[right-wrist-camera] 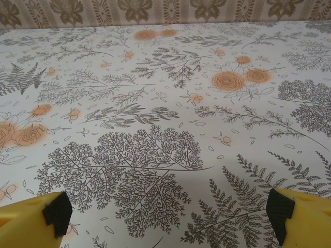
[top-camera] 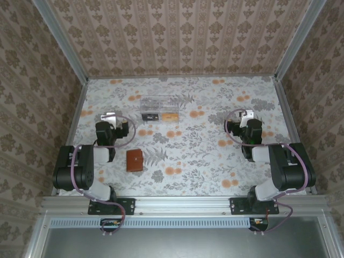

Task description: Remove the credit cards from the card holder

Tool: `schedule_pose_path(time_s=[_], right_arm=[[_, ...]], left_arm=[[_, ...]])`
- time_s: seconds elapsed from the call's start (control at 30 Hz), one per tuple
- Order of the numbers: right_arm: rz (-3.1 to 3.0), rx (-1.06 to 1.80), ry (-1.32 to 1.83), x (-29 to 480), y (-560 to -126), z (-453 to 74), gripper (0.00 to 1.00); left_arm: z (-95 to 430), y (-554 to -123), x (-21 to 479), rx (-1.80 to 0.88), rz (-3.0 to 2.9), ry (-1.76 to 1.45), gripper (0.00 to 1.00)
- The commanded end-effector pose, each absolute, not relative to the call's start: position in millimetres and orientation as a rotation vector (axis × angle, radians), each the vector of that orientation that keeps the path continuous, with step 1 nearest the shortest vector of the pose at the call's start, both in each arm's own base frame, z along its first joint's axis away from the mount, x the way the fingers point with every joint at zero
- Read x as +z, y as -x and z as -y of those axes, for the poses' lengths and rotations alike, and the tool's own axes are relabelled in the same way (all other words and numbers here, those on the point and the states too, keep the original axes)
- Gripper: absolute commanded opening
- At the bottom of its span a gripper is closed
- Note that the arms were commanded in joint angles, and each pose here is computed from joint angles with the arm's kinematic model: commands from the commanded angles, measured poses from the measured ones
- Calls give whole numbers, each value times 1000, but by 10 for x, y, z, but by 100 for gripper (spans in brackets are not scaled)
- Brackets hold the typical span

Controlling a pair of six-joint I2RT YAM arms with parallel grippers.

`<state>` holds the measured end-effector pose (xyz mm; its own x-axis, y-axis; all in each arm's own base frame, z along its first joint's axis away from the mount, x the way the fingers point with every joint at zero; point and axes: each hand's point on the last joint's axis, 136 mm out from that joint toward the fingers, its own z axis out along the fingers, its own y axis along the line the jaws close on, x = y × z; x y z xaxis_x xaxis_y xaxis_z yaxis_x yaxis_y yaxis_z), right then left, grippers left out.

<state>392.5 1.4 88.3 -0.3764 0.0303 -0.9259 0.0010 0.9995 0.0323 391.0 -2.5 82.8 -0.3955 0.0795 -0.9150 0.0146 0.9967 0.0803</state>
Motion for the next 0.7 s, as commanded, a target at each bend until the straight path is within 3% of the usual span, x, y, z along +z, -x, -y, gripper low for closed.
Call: schedule_pose_path(time_s=[0.0,0.13,0.27,0.43,0.67], right_arm=[[-1917,44,-5,988,-3995,-33,100],[-1902,5,-30,1195,-3954,8,100],[-1900,24,-178,1681,-3883,91,100],[-1832,258,-358,2198,-3783,-18,100],[-1812,540,-498,2397,-3542,-227,100]], left_arm=[[8,-4015,1011,74,-1951,-76,100],[-155,-4064,1342,146,-2099,24,100],[-456,-3966,1729,215,-2141,365,100],[-191,-3729,1955,-127,-2163,623,100],[148,-3200,1745,-375,-2161,629,100]])
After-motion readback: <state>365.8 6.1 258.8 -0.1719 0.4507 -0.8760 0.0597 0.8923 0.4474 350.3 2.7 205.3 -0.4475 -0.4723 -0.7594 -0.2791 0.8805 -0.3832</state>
